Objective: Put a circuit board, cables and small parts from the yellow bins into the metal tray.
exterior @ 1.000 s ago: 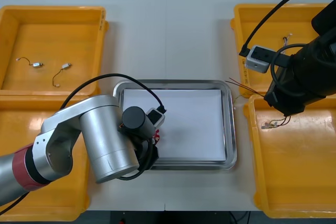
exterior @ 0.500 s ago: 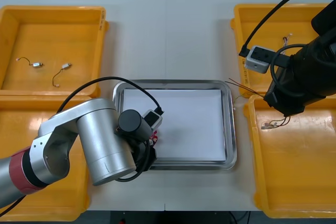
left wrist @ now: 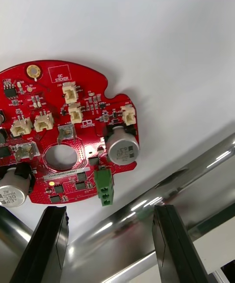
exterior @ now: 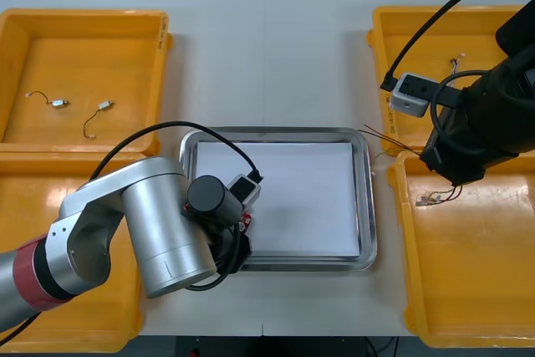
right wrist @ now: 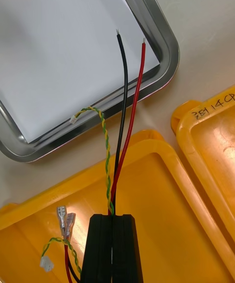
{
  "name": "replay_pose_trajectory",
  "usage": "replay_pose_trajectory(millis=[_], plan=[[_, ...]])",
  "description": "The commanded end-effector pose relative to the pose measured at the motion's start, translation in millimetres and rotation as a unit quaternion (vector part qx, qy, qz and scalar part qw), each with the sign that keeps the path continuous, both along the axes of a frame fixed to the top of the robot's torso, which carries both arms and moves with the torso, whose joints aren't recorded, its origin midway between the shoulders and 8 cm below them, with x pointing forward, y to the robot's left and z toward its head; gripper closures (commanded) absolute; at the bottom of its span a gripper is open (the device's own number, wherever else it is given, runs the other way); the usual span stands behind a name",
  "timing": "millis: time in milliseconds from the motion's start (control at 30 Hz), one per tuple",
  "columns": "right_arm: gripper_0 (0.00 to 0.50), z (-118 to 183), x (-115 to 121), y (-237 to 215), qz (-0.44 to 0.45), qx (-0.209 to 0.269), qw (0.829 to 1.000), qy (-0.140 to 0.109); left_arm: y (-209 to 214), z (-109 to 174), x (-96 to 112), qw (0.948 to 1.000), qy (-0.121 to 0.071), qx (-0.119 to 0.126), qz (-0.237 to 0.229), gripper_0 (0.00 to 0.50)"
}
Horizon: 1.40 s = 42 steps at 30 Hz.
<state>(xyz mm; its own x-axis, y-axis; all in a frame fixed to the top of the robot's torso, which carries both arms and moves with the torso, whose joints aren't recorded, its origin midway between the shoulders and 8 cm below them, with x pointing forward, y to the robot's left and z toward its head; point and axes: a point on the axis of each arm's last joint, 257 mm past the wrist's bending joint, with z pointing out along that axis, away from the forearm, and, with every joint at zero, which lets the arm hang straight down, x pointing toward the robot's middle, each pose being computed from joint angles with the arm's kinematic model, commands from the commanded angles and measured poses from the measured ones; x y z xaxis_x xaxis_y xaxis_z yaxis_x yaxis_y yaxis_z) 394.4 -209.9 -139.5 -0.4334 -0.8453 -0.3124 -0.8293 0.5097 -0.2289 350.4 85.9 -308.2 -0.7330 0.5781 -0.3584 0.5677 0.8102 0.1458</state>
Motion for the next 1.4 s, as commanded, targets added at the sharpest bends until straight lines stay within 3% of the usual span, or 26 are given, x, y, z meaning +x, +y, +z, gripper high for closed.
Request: replay_pose_trajectory(millis=[33, 533, 633, 767, 1100, 1400], plan=[[0.5, 12, -1, 15, 0.04, -0.005, 0.999, -0.018, -4, 9, -11, 0.9992, -0.006, -0.029, 0.028, 0.0], [0.5, -14, -15, 33, 0.091, -0.045, 0.995, 0.007, 30, 70, -1, 0.9972, -0.002, -0.02, 0.072, 0.0], [0.5, -19, -15, 44, 0.108, -0.045, 0.993, 0.004, 40, 85, 5, 0.9959, -0.003, -0.017, 0.089, 0.0], [0.5, -26, -16, 60, 0.13, -0.045, 0.991, -0.002, 40, 106, 21, 0.9939, -0.018, -0.042, 0.1, 0.0], [0.5, -46, -11, 90, 0.183, -0.072, 0.98, -0.034, 76, 145, 46, 0.9875, -0.028, -0.08, 0.133, 0.0], [0.5, -68, -14, 112, 0.23, -0.083, 0.968, -0.054, 125, 160, 79, 0.9869, -0.038, -0.06, 0.145, 0.0]])
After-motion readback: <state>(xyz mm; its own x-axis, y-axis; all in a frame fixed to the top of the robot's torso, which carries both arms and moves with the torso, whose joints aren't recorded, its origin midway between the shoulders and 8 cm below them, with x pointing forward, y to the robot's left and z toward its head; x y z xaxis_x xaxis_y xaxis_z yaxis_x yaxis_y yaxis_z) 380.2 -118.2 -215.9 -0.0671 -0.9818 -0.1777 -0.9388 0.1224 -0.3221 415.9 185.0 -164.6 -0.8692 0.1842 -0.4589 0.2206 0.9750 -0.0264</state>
